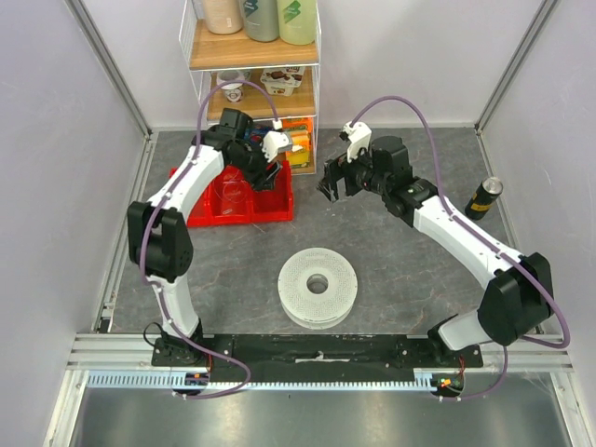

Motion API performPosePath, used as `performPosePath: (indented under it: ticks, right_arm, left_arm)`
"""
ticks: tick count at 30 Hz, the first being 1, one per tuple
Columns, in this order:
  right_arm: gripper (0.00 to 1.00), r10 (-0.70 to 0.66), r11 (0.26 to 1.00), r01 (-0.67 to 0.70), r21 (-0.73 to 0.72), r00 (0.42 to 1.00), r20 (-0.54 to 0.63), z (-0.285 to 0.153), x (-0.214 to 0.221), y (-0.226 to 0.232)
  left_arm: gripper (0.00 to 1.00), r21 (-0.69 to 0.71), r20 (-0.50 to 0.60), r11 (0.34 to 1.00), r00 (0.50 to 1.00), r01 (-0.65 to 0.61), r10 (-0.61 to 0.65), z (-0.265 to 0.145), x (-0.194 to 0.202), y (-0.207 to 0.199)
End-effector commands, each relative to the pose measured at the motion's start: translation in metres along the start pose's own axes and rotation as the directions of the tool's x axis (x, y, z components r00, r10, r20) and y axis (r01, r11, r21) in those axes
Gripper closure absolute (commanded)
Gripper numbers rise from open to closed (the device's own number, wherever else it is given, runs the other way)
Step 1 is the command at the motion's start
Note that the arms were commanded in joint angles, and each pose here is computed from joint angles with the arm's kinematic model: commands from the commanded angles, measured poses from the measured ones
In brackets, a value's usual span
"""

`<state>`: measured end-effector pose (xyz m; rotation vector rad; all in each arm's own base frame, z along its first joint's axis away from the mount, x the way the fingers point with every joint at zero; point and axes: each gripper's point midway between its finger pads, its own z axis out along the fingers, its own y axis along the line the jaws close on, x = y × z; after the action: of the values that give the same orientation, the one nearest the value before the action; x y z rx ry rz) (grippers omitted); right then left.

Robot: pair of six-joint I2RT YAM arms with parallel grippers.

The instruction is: Wrap the cables

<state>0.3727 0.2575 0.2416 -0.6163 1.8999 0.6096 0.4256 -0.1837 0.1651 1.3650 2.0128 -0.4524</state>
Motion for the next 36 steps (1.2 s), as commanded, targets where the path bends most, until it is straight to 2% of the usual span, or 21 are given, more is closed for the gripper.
performPosePath:
  ticks: [1, 6, 10, 16, 22, 25, 30, 31, 36]
  right_arm:
    - [0.02, -0.016, 1.000, 0.018, -0.017, 0.994, 0.109, -0.005, -0.042, -0.001]
    - [0.02, 0.037, 0.997, -0.029, -0.066, 0.993, 0.113, -0.008, -0.046, -0.005]
    - [0.02, 0.041, 0.998, -0.035, -0.052, 0.993, 0.113, -0.008, -0.044, -0.013]
    - [0.02, 0.063, 0.997, -0.057, -0.052, 0.990, 0.127, -0.011, -0.047, -0.020]
    - [0.02, 0.069, 0.997, -0.065, -0.035, 0.990, 0.126, -0.011, -0.045, -0.026]
    - [0.02, 0.070, 0.998, -0.070, -0.009, 0.989, 0.133, -0.011, -0.045, -0.033]
    - [0.02, 0.078, 0.997, -0.077, -0.012, 0.989, 0.128, -0.010, -0.043, -0.036]
    - [0.02, 0.076, 0.997, -0.075, -0.016, 0.989, 0.126, -0.009, -0.043, -0.035]
    - [0.02, 0.075, 0.997, -0.073, -0.022, 0.990, 0.122, -0.010, -0.041, -0.034]
  left_arm:
    - [0.36, -0.036, -0.043, 0.992, 0.992, -0.121, 0.119, 0.015, -0.003, 0.018]
    - [0.38, -0.029, -0.085, 0.990, 0.987, -0.137, 0.134, 0.032, 0.005, 0.023]
    - [0.40, -0.009, -0.121, 0.987, 0.980, -0.163, 0.160, 0.043, 0.014, 0.020]
    - [0.50, -0.010, -0.142, 0.987, 0.977, -0.163, 0.160, 0.049, 0.017, 0.023]
    - [0.63, -0.021, -0.177, 0.986, 0.971, -0.167, 0.160, 0.052, 0.021, 0.027]
    - [0.83, -0.032, -0.204, 0.986, 0.967, -0.162, 0.153, 0.053, 0.025, 0.030]
    - [0.96, -0.038, -0.175, 0.985, 0.972, -0.166, 0.157, 0.046, 0.016, 0.028]
    - [0.98, -0.046, -0.168, 0.985, 0.973, -0.169, 0.159, 0.043, 0.012, 0.030]
    - [0.98, -0.175, -0.079, 0.969, 0.983, -0.177, 0.165, 0.014, -0.028, 0.045]
